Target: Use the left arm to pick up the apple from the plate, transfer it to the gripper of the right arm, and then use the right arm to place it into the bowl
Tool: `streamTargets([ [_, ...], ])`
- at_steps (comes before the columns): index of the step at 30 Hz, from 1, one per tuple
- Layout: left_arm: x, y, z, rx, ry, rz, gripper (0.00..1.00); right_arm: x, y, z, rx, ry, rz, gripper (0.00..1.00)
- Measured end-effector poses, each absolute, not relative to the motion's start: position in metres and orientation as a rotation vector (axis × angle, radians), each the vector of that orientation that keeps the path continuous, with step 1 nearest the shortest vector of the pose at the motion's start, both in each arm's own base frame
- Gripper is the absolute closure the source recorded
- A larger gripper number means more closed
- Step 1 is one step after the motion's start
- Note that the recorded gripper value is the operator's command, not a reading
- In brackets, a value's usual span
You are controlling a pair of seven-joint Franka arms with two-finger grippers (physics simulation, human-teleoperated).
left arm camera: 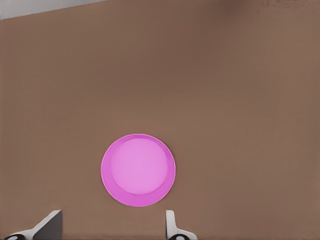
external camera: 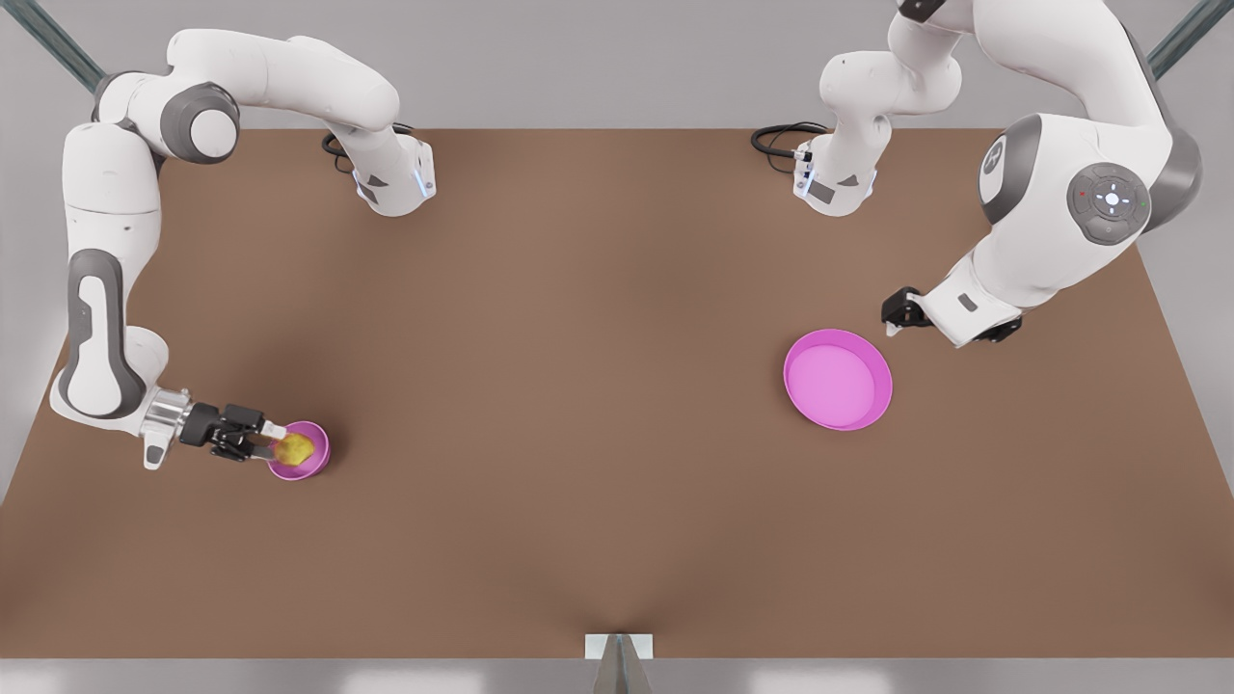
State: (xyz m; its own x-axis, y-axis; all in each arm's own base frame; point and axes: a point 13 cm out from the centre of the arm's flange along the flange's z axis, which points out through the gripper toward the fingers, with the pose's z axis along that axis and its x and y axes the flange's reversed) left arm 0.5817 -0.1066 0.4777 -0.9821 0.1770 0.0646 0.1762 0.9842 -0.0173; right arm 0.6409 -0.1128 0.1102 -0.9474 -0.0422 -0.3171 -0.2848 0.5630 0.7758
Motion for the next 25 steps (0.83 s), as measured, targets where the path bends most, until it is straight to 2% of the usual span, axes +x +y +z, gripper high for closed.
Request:
streamTargets([
  [3, 0.582, -0.107, 0.478, -0.245, -3.065, 0.017, 0.00, 0.646, -0.122, 0.118, -0.286, 2.553, 1.285, 0.00],
  [5, 0.582, -0.107, 0.478, -0.229, -3.067, 0.017, 0.00, 0.658, -0.136, 0.153, -0.354, 2.566, 1.188, 0.00],
  [8, 0.581, -0.107, 0.478, -0.210, -3.068, 0.016, 0.00, 0.678, -0.147, 0.261, -0.546, 2.585, 0.946, 0.00],
  [10, 0.581, -0.108, 0.478, -0.200, -3.069, 0.014, 0.00, 0.698, -0.107, 0.345, -0.769, 2.572, 0.771, 0.00],
  [12, 0.582, -0.108, 0.478, -0.192, -3.071, 0.010, 0.00, 0.677, -0.034, 0.425, -0.977, 2.607, 0.552, 0.00],
  [14, 0.582, -0.109, 0.478, -0.188, -3.073, 0.005, 0.00, 0.647, 0.005, 0.463, -1.065, 2.688, 0.335, 0.00],
  [19, 0.588, -0.116, 0.479, -0.189, -3.082, 0.003, 0.00, 0.609, 0.052, 0.488, -1.042, 2.856, 0.077, 0.00],
  [25, 0.587, -0.119, 0.478, -0.181, -3.079, 0.000, 0.00, 0.614, 0.024, 0.466, -0.721, 3.016, 0.012, 0.00],
])
